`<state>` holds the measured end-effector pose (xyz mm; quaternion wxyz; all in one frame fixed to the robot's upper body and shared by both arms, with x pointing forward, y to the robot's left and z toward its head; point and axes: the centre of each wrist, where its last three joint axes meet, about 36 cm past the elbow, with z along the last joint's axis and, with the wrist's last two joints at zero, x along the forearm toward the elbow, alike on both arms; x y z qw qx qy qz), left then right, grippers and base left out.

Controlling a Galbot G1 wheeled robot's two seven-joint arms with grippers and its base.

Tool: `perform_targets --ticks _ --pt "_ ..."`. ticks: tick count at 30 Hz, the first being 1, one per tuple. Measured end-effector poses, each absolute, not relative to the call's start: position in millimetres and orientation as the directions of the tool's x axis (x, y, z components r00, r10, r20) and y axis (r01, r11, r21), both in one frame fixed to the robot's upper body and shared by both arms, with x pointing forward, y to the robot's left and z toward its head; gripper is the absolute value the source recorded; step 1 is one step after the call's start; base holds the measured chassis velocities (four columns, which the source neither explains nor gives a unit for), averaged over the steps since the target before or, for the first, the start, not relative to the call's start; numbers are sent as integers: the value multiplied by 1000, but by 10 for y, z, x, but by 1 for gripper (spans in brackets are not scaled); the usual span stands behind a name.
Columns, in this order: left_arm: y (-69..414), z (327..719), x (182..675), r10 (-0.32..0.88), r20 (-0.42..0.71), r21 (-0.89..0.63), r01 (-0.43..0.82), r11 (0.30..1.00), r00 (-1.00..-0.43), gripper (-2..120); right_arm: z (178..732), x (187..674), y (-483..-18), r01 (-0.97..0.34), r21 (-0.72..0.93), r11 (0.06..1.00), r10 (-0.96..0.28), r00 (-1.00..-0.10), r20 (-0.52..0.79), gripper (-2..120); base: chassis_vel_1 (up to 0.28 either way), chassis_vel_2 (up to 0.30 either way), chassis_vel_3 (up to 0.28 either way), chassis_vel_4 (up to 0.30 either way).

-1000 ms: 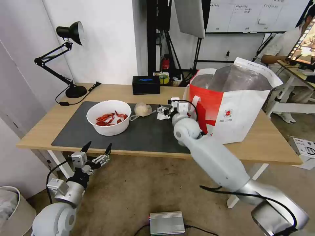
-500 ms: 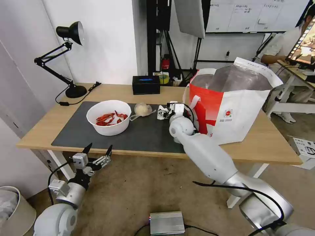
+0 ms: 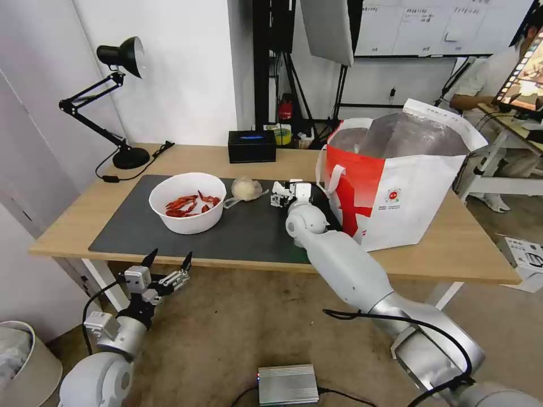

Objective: Pick up the trash from the table and place it into the takeout bag.

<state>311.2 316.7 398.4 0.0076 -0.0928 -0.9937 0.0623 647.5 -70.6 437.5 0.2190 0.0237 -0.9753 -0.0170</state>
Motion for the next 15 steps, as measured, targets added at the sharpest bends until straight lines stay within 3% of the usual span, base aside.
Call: perform_targets --ticks 6,10,15 --pt "3169 3982 3113 184 2 -127 182 975 -983 100 4373 6484 -681 -34 51 998 -53 -899 434 96 0 0 0 0" --pt "3166 3975 3106 182 2 -130 180 975 -983 100 4365 6481 -680 -24 57 998 -47 -896 442 76 0 0 0 0" --pt "3142 3953 3090 182 4 -138 179 974 -983 100 4343 6472 -684 -16 60 998 -42 -893 448 61 0 0 0 0"
